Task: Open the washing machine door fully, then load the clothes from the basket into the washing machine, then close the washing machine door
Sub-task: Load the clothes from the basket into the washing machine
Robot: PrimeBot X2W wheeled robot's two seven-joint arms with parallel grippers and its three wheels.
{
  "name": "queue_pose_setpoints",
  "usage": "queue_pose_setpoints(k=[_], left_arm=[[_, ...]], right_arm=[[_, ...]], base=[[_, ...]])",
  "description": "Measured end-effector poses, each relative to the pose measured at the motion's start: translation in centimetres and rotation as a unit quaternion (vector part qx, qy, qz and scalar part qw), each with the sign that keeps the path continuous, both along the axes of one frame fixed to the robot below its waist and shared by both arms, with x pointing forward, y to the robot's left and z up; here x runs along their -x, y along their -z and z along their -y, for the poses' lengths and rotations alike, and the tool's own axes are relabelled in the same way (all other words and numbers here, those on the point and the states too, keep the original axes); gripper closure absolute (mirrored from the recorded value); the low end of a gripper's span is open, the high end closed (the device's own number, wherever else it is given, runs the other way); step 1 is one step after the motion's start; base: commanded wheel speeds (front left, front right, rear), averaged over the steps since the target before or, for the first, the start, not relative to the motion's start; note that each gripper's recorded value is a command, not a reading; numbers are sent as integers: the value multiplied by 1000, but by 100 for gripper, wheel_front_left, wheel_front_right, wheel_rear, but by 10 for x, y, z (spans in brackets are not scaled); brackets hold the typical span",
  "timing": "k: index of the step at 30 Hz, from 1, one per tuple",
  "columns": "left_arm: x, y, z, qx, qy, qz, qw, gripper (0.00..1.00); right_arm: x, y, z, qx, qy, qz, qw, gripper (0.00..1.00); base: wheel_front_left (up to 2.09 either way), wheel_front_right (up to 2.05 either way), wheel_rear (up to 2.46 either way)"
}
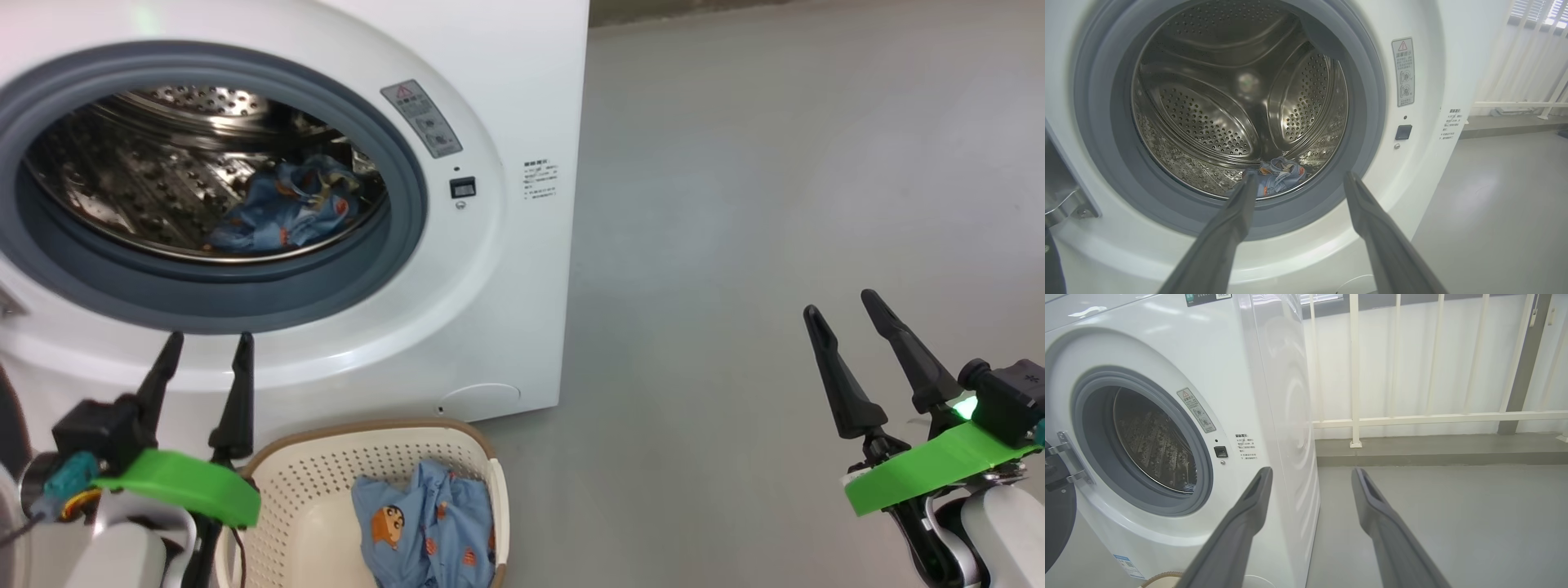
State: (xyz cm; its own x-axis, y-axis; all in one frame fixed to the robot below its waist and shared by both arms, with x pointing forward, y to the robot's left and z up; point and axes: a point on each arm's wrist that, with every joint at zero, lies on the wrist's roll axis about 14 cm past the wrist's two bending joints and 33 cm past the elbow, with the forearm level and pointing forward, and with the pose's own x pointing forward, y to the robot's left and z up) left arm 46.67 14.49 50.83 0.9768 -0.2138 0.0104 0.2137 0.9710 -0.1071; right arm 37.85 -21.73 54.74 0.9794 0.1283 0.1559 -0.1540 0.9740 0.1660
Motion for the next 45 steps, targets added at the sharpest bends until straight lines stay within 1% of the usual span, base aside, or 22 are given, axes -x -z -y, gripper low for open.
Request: queue_pose_setpoints(k=[3, 4, 6, 9, 19, 28, 45], left_arm=[[21, -3, -5, 9, -9, 2, 1000, 0], [21, -3, -5, 9, -9, 2, 1000, 0], [32, 0, -9, 24, -15, -6, 1000, 0], [50, 0, -19, 32, -32, -8, 999, 0], [70, -5, -30, 37, -52, -1, 998, 0], [77, -3, -29, 49, -59, -6, 997, 0], [76, -3, -27, 60, -58, -8, 996, 0]], right_arm=[[2, -6, -2, 2, -5, 9, 1000, 0], [2, -6, -2, 2, -5, 9, 1000, 0], [7, -2, -2, 0, -5, 4, 1000, 0], [10, -2, -5, -1, -10, 3, 1000, 0], [8, -6, -10, -3, -16, 11, 1000, 0], [9, -8, -11, -6, -18, 13, 1000, 0], [10, -3, -15, -6, -25, 5, 1000, 0]], base=[[0, 0, 0], [0, 0, 0], [0, 0, 0], [0, 0, 0], [0, 0, 0], [0, 0, 0], [0, 0, 0]])
